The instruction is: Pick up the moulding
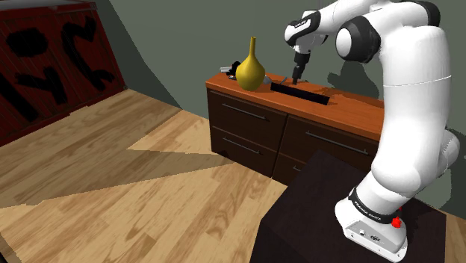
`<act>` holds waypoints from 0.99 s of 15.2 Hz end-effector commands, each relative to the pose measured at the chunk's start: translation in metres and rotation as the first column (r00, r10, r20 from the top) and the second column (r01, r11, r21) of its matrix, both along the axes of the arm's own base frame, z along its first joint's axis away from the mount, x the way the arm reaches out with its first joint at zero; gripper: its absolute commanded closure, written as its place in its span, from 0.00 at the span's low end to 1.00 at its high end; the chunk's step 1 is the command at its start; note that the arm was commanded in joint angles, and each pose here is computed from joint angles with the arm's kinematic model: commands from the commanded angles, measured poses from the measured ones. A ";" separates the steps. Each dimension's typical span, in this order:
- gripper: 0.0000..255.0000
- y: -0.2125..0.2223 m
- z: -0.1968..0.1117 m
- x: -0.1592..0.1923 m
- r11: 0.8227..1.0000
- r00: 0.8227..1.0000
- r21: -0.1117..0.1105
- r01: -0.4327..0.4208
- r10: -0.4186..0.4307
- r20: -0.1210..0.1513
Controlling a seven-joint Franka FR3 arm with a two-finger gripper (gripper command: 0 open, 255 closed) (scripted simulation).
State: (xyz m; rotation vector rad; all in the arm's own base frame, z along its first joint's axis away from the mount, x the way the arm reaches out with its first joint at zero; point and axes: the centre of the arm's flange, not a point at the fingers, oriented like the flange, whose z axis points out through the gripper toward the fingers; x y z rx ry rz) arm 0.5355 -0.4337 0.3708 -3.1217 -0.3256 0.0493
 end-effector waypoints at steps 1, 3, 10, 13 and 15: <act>0.00 -0.012 -0.006 0.009 1.000 1.000 -0.002 -0.013 0.013 -0.001; 0.00 -0.012 -0.017 0.009 1.000 1.000 -0.002 -0.013 0.013 -0.001; 0.00 -0.012 -0.046 0.009 1.000 1.000 -0.002 -0.013 0.013 -0.001; 1.00 -0.012 -0.045 0.009 1.000 1.000 -0.002 -0.013 0.013 -0.001; 1.00 -0.012 -0.045 0.009 1.000 1.000 -0.002 -0.013 0.013 -0.001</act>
